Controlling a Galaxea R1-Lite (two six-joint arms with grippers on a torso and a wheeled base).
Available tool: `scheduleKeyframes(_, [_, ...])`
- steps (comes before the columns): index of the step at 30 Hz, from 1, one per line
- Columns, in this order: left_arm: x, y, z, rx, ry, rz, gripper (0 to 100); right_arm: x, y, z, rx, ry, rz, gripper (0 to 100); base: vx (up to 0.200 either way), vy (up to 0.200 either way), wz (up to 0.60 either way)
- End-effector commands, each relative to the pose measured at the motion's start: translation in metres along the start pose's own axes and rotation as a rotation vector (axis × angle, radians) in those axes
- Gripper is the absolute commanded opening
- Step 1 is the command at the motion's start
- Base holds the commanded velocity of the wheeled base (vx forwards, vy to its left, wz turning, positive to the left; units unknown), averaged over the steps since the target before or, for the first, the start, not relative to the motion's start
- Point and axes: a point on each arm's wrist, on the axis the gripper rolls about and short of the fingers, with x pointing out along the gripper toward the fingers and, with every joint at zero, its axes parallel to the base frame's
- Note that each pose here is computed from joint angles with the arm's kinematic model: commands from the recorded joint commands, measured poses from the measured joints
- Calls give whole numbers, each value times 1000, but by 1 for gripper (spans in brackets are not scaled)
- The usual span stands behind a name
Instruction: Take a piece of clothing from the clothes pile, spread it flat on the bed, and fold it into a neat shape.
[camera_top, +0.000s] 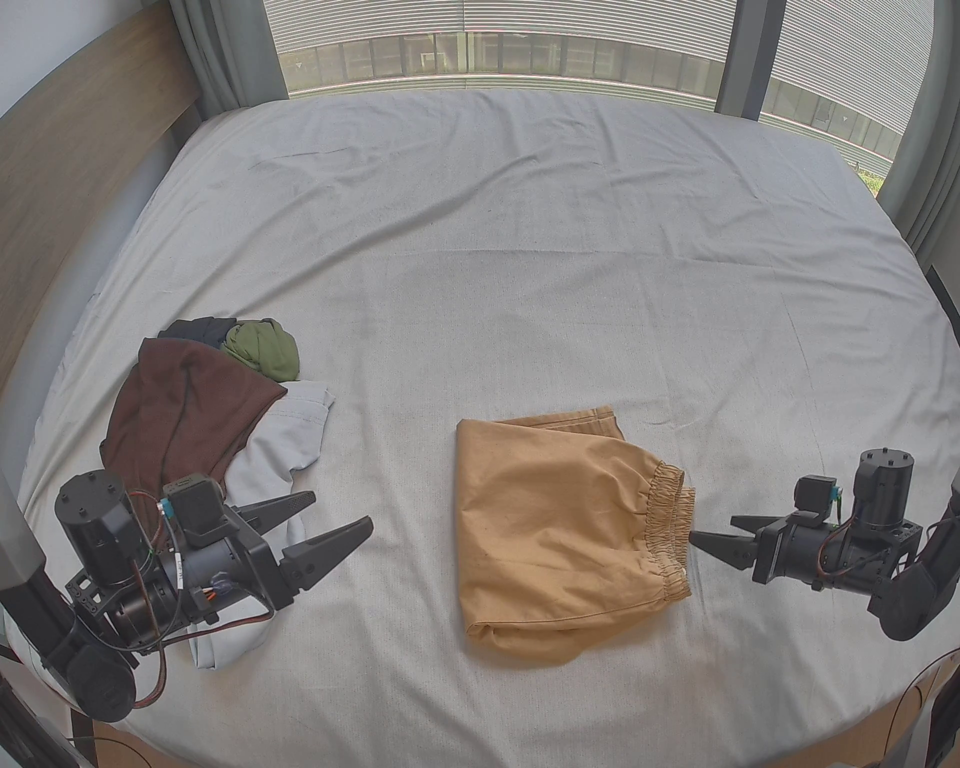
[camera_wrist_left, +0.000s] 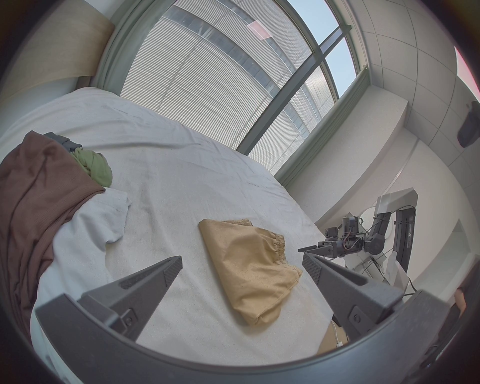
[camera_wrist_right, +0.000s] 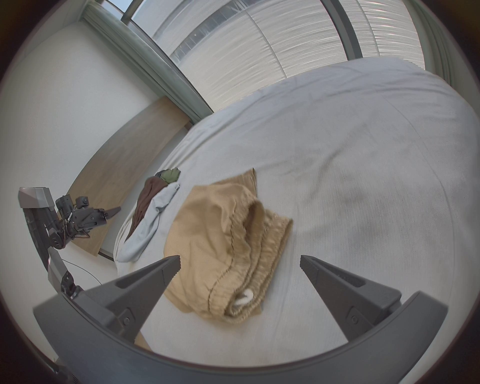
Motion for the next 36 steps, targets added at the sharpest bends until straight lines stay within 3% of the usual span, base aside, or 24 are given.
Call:
scheduleKeyframes(1, [-13,-1,-2,4,8,11,100,1,-4,-18,36,80,-14,100,0,0,0])
scheduleKeyframes(7, [-14,-2,-3,3,14,7,100,11,-9,-35,50,153,-12,100,0,0,0])
scheduleKeyframes(10, [-15,-2,-5,-4,25,10,100,16,-12,-43,75,190,29,100,0,0,0])
scheduleKeyframes(27, [-18,-3,-8,-9,39,11,100,39,-10,-49,139,227,81,100,0,0,0])
scheduleKeyframes(32, [-19,-3,-9,-11,41,12,100,49,-12,-52,141,209,93,100,0,0,0])
scheduleKeyframes(36, [-19,-3,-9,-10,40,11,100,64,-12,-57,164,131,126,100,0,0,0])
